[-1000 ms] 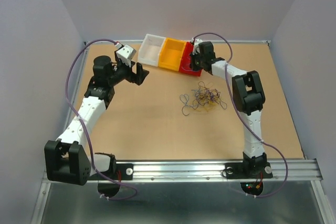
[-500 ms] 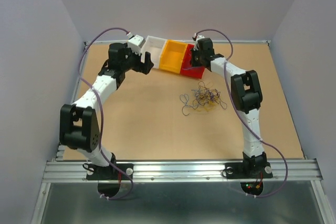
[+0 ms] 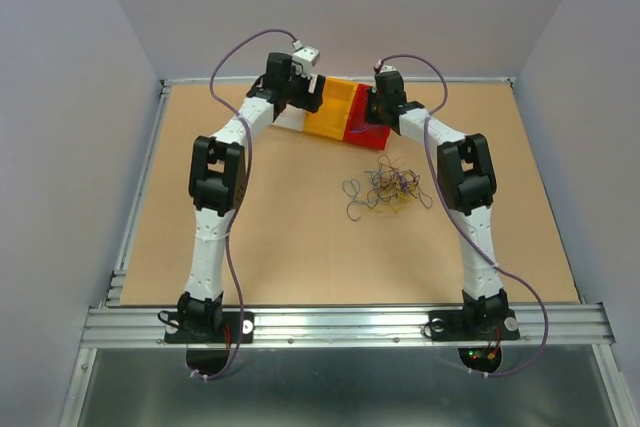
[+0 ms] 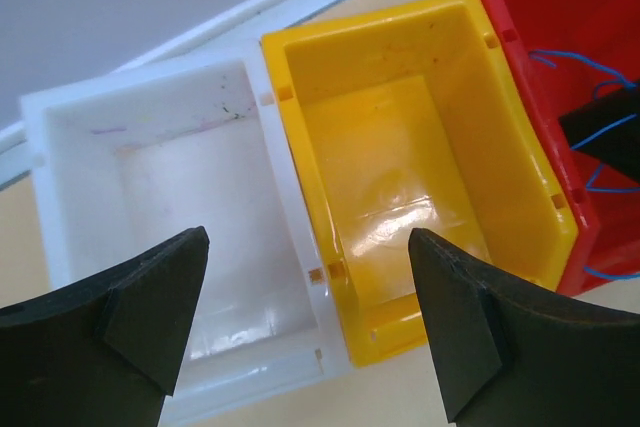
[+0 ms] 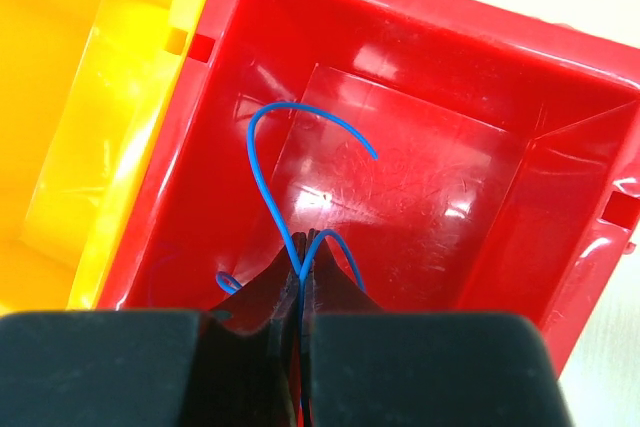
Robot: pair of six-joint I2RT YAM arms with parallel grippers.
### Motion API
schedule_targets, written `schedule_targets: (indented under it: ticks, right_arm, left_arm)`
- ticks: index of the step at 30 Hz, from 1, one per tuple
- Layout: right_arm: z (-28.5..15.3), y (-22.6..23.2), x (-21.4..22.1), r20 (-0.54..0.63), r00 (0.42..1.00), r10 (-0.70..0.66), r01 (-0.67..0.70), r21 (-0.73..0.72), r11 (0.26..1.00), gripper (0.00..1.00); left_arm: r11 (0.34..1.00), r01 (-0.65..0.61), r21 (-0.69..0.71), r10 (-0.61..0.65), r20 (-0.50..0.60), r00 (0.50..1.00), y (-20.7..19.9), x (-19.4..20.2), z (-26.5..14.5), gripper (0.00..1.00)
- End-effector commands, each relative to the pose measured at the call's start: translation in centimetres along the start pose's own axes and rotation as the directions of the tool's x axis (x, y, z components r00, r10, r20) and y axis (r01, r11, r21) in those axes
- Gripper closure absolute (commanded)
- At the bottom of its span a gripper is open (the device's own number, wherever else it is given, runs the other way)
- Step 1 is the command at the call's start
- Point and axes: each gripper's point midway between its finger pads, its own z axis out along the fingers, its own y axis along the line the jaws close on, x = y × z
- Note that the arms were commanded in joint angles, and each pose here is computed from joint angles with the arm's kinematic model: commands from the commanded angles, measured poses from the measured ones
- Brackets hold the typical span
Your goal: Untangle the cables
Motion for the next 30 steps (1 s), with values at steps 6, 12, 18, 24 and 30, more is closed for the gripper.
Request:
schedule_targets:
  ticks: [6, 12, 18, 24, 30]
  right_arm:
    - [0.4, -1.0, 2.7, -0.066, 0.998, -0.004, 0.01, 0.089, 0.996, 0.99]
    - [0.9, -1.2, 2.5, -0.064, 0.998, -0.009, 0.016, 0.111, 0.994, 0.99]
    - [1.5, -0.7, 2.9, -0.092, 0.996, -0.011, 0.019, 0.088, 0.996, 0.99]
    - [2.3, -0.2, 1.7, -0.074, 0.997, -0.034, 0.039, 0.07, 0.997, 0.99]
    - [2.3, 0.4, -0.1, -0.047, 0.997, -0.056, 0.059, 0.05, 0.997, 1.0]
  left_arm:
    - [0.996, -0.007, -0.087, -0.006, -0.143, 0.99, 0.8, 4.0, 2.4, 0.38]
    - [0.984, 0.053, -0.171, -0.076, -0.128, 0.989, 0.3, 5.8, -2.2, 1.0]
    - [0.972, 0.17, -0.165, -0.182, -0.06, 0.981, -2.9, 6.7, -6.8, 1.0]
    - [0.98, 0.18, -0.086, -0.182, -0.014, 0.983, -7.0, 5.0, -8.4, 0.71]
    - [0.989, 0.149, -0.005, -0.149, -0.032, 0.988, -11.2, 5.3, -9.3, 0.46]
